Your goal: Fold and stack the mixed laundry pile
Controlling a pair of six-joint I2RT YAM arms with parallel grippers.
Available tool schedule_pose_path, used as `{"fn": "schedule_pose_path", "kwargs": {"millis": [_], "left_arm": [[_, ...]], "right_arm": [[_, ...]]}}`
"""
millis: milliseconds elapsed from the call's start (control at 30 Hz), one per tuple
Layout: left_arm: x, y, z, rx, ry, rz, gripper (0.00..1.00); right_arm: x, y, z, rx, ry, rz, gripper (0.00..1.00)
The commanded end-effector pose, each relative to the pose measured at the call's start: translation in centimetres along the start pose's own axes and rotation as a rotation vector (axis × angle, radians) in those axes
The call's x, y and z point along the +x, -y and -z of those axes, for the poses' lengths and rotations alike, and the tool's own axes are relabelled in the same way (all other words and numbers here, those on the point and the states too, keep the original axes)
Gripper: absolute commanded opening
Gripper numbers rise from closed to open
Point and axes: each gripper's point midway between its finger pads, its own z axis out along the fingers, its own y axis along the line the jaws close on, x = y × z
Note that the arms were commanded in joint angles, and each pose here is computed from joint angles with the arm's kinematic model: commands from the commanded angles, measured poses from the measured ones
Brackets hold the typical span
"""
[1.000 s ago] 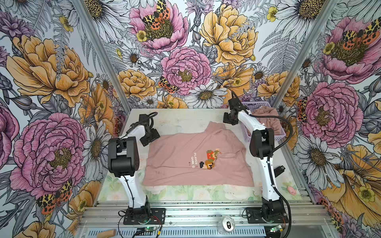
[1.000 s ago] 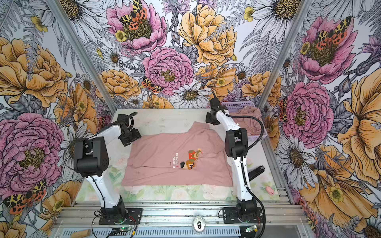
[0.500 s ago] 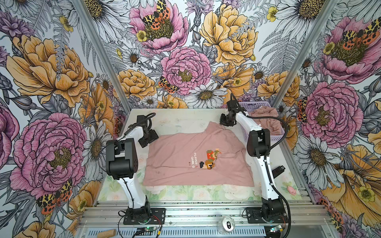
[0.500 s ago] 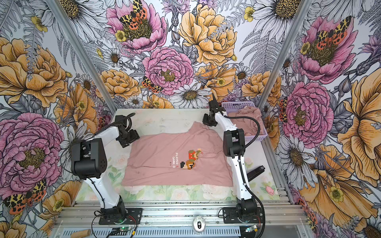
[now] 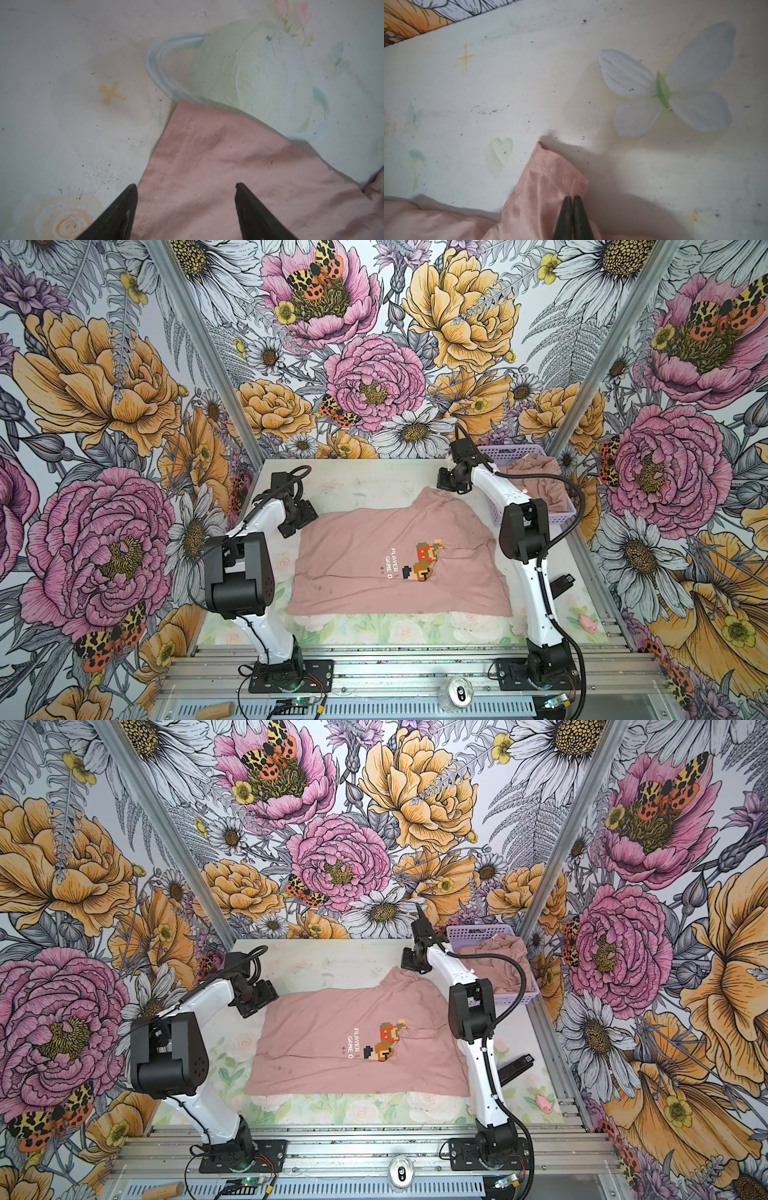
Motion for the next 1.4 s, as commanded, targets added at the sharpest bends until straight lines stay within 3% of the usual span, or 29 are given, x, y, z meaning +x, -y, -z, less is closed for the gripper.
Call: {"fn": "schedule_pose_path", "kwargs": {"millis": [0, 267, 567, 900, 1367], "left_arm": [[-0.3, 0.0, 0.9, 0.026, 0.022, 0.002, 0.76], [-0.1, -0.8, 0.5, 0.028, 0.007, 0.007, 0.76], [-1.7, 0.4, -1.7, 0.039, -0.015, -0.027, 0.74], [-1.4, -0.9, -5.0, -0.085, -0.056, -0.078, 0.54], [-4.4, 0.5, -6.5, -0.059, 0.003, -0.049, 0.37]], "right_arm": [[-2.6, -2.3, 5.2, 0.008, 0.134, 0.102, 0.00], [0.7, -3.6, 8.8, -0.003, 0.134, 0.175, 0.00], [5.2, -3.0, 8.7, 0.004, 0.078, 0.174, 0.00], [4.9, -3.2, 8.7, -0.001, 0.091, 0.174, 0.00], [4.8, -3.4, 8.1, -0.003, 0.087, 0.175, 0.00]]}}
